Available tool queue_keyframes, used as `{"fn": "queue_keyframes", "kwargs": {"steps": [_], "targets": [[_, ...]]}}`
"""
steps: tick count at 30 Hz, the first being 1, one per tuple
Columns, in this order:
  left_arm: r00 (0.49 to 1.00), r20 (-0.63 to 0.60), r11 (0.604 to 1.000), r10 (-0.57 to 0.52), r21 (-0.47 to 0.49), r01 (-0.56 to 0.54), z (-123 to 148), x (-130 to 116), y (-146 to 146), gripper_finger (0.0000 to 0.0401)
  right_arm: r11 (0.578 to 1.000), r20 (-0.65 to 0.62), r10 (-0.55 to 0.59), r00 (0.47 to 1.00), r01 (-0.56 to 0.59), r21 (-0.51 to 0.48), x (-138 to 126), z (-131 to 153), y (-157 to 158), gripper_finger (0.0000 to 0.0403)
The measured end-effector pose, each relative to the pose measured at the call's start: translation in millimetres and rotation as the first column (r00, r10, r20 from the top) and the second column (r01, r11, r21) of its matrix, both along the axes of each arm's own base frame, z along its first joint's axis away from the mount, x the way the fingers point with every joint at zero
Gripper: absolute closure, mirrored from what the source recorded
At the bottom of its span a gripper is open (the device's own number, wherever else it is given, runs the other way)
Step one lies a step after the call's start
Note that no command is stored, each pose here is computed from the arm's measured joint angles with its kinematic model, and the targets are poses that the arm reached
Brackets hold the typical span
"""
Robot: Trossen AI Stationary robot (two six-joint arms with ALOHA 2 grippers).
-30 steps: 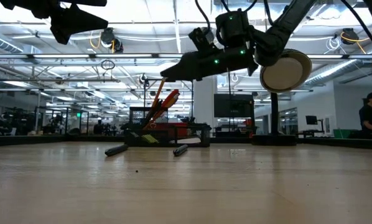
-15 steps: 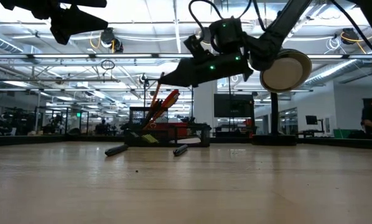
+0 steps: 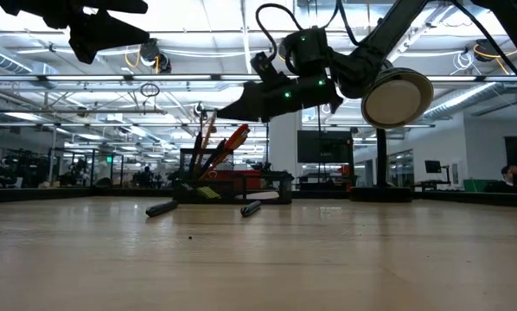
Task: Pick and place office supplies into organizer
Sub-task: Put the orange pencil into the black desk organizer, then put the black pen into the black desk organizer
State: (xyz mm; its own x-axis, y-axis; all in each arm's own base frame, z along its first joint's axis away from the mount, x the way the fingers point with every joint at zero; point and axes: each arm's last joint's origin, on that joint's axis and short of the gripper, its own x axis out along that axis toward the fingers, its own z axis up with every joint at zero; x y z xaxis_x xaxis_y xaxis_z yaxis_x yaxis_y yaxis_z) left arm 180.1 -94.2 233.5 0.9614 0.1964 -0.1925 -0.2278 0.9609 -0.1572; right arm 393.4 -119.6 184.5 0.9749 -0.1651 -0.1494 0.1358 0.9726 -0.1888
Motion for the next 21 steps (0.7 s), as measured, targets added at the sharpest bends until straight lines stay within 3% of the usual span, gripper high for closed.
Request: {"fn": "queue_keyframes", "kwargs": {"steps": [10,16,21], "targets": [[1.000,-0.015,1.000,0.002,-0.002,-0.002,-1.8,-0.4,0.3,0.0157,0.999,-0.088,0.037,0.995,-0.040,-0.031,-3.2,-10.4,1.4,0.0334],[1.000,-0.021,1.000,0.004,-0.003,-0.004,-2.5,-0.6,0.4,0.0157,0.998,0.022,0.056,0.998,-0.056,-0.016,-0.3,0.6,3.7,0.0273],[1.000,-0.019,1.000,0.006,-0.012,-0.007,-2.6,-0.5,0.3,0.0157,0.999,0.028,0.032,0.999,-0.032,-0.007,0.5,5.9,-6.4,0.0255]]}}
